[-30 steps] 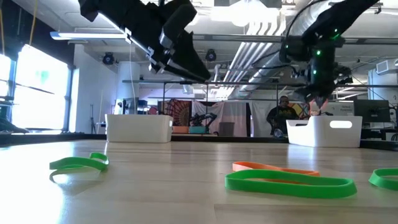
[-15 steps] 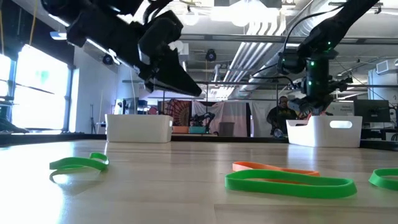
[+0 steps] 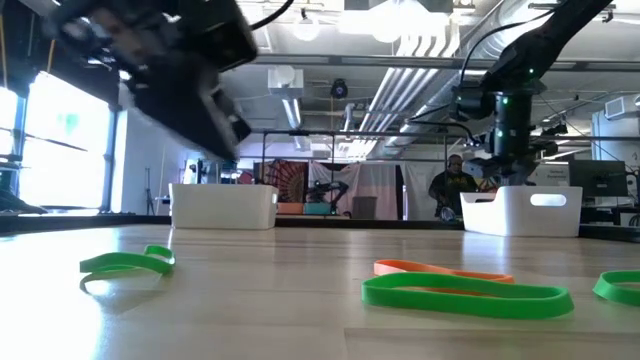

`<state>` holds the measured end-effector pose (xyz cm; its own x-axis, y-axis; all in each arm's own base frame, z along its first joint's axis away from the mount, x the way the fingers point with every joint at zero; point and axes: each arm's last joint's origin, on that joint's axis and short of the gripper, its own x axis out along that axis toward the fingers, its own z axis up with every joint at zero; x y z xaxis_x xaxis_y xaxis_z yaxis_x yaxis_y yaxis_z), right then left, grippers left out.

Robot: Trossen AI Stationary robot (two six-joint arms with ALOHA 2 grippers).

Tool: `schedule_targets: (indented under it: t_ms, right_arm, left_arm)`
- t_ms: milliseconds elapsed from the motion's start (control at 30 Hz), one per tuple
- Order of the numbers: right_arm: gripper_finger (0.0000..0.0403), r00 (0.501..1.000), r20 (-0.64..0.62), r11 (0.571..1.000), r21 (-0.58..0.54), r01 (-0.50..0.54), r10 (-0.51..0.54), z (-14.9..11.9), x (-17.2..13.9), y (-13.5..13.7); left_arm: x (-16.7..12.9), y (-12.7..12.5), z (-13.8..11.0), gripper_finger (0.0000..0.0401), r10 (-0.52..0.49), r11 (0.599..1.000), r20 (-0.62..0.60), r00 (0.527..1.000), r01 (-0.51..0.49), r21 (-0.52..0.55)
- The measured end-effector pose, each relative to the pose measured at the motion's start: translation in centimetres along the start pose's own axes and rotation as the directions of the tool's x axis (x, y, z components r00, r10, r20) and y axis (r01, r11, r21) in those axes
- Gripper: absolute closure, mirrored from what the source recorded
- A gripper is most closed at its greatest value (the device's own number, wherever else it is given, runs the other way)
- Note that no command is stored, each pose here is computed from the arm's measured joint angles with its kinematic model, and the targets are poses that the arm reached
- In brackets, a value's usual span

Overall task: Sort rubber bands into baskets
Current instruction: Put the orange rubber band into the top right white bin, then put the green rubber band into the top left white bin

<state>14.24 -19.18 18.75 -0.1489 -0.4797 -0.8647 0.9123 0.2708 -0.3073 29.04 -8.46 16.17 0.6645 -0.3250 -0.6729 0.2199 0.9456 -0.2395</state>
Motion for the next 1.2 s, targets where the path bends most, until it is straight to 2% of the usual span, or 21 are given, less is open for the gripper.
schedule_targets:
  t_ms: [100,233,367,500,667,933,1067,1200]
  right_arm:
    - [0.0282,1.0,0.005,1.0,-0.005,0.01,-0.01,0.0,-0.1,0.1]
    - [0.0209,0.999,0.013,0.999,-0.026,0.036,-0.035,0.0,-0.1,0.0]
    - [0.0169,0.999,0.034,0.998,-0.062,0.033,-0.031,-0.1,-0.7,-0.1]
    - [0.0163,0.997,0.078,0.996,-0.09,0.019,-0.012,-0.2,-1.9,-0.1]
    - [0.0162,0.987,0.156,0.997,-0.08,-0.009,0.022,-0.5,-3.9,-0.5]
    - [0.0162,0.953,0.275,0.99,-0.095,-0.103,0.126,-1.4,-7.2,-0.7]
    - [0.0163,0.93,0.33,0.986,-0.102,-0.134,0.161,-1.9,-8.5,-0.9]
    - [0.0163,0.907,0.377,0.982,-0.104,-0.16,0.188,-2.4,-9.7,-1.2]
  left_arm:
    - [-0.1,-0.9,-0.9,0.0388,-0.007,0.999,-0.085,0.996,0.011,0.038]
    - [0.2,-2.0,-2.1,0.0347,0.016,0.995,-0.166,0.986,0.001,0.101]
    - [0.8,-2.7,-2.9,0.0302,0.09,0.976,-0.185,0.979,-0.051,0.21]
    - [1.3,-2.7,-3.3,0.0274,0.151,0.955,-0.188,0.971,-0.095,0.28]
    - [1.7,-2.6,-3.6,0.0263,0.163,0.952,-0.203,0.965,-0.101,0.289]
    - [2.6,-2.5,-4.3,0.0264,0.115,0.94,-0.25,0.961,-0.024,0.34]
    - [2.7,-2.6,-4.1,0.028,0.107,0.937,-0.227,0.968,-0.022,0.347]
    - [2.8,-2.7,-3.7,0.0327,0.082,0.93,-0.192,0.978,-0.006,0.368]
